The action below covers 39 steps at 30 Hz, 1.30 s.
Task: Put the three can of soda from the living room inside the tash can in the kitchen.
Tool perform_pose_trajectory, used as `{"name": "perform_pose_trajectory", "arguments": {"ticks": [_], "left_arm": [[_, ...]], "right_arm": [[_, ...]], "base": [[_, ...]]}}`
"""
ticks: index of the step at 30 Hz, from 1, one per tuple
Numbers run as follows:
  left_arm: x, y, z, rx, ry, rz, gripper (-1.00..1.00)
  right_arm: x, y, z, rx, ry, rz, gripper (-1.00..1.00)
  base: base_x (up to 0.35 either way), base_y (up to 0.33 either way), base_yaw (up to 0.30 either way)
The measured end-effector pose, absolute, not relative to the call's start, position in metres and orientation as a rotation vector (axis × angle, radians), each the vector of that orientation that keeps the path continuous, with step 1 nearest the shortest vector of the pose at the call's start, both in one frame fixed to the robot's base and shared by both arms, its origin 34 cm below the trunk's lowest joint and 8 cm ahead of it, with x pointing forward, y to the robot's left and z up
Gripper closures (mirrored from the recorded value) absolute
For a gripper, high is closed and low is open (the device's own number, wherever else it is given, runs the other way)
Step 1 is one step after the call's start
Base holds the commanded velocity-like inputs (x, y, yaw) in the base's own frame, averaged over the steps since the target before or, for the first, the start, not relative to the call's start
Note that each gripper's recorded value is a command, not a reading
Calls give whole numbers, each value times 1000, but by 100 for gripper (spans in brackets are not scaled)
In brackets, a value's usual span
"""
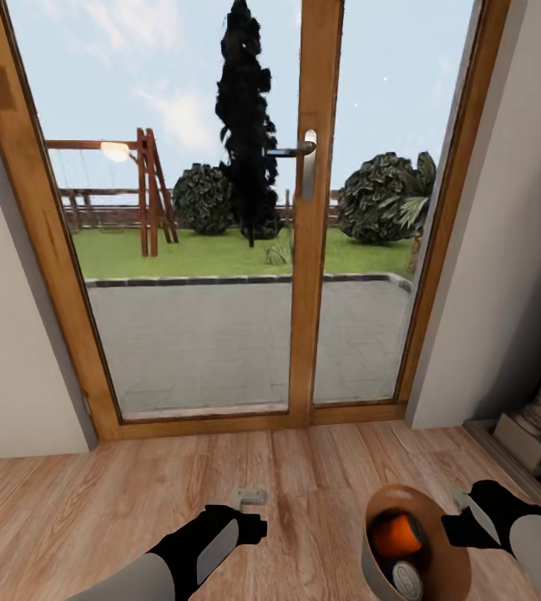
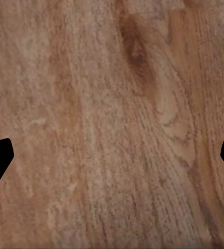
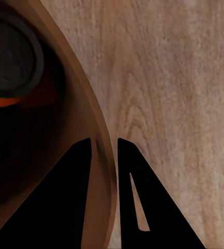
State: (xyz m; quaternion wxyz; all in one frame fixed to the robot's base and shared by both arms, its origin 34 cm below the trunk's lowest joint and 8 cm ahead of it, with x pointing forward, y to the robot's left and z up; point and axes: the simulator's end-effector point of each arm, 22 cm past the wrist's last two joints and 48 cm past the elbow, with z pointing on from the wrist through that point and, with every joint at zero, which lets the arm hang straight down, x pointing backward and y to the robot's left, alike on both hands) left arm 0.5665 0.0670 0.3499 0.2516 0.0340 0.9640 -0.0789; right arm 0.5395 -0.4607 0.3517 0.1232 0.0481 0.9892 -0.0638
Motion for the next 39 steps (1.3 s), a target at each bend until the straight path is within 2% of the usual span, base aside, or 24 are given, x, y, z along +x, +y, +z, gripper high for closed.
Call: {"name": "perform_pose_trajectory", "arguments": {"ticks": [39], "left_arm": [[560,75,317,81,2640,-154,-100]], "right_arm": [[539,-474,322,121,2848,-247,100]], "base": [[0,0,0]]}}
